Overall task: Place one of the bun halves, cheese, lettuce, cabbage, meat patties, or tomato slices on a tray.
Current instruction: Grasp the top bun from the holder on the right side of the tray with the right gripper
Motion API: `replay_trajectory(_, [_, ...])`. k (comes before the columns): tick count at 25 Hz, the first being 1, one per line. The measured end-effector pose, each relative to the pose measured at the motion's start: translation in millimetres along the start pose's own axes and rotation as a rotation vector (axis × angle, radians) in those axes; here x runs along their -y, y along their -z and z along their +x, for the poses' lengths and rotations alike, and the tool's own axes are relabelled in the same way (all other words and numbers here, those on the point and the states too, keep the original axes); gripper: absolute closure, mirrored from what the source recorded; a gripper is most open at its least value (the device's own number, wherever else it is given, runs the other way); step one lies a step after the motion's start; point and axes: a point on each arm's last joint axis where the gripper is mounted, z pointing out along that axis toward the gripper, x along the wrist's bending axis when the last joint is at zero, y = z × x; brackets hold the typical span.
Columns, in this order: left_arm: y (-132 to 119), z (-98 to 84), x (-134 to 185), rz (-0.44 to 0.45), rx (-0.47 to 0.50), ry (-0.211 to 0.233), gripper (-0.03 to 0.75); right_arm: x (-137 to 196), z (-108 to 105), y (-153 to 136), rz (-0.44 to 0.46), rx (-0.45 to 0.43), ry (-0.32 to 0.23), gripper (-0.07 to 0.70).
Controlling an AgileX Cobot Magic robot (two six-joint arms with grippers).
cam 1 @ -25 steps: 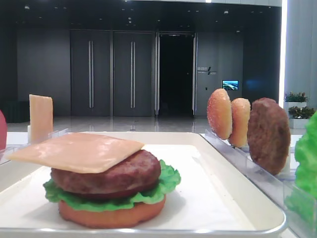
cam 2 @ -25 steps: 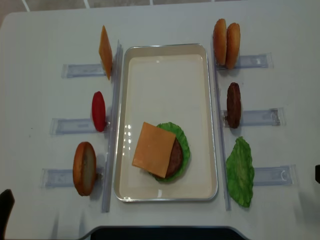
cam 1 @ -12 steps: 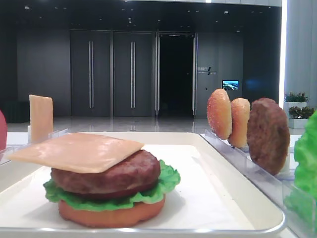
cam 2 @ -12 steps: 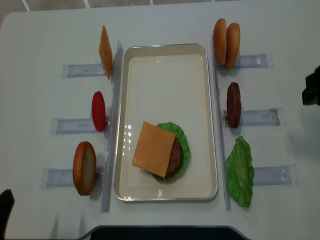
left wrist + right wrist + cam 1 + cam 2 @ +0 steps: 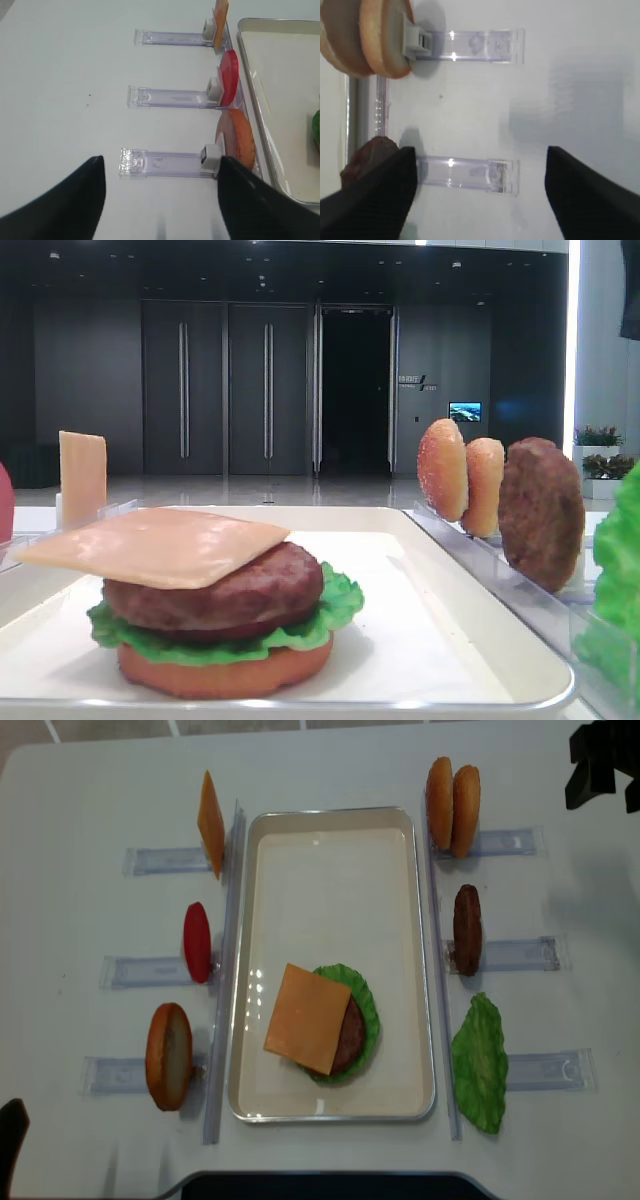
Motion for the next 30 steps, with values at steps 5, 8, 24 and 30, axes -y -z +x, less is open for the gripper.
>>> replay_trajectory(5, [0,0.0,0,0.0,0.0,0.0,0.181,-31,15,-10,-0.011,-0.005,0.029,0.097])
replay_trajectory(8, [0,0.0,0,0.0,0.0,0.0,0.181,-42,29,-18,-0.008,-0.013,0.033,0.097])
replay_trajectory(24, [0,0.0,0,0.0,0.0,0.001,0.181,-42,133,-35,-0.12,-0.104,0.085,0.097])
replay_trajectory(30, [0,0.0,0,0.0,0.0,0.001,0.181,-45,133,-46,-0.125,-0.096,0.09,0.097])
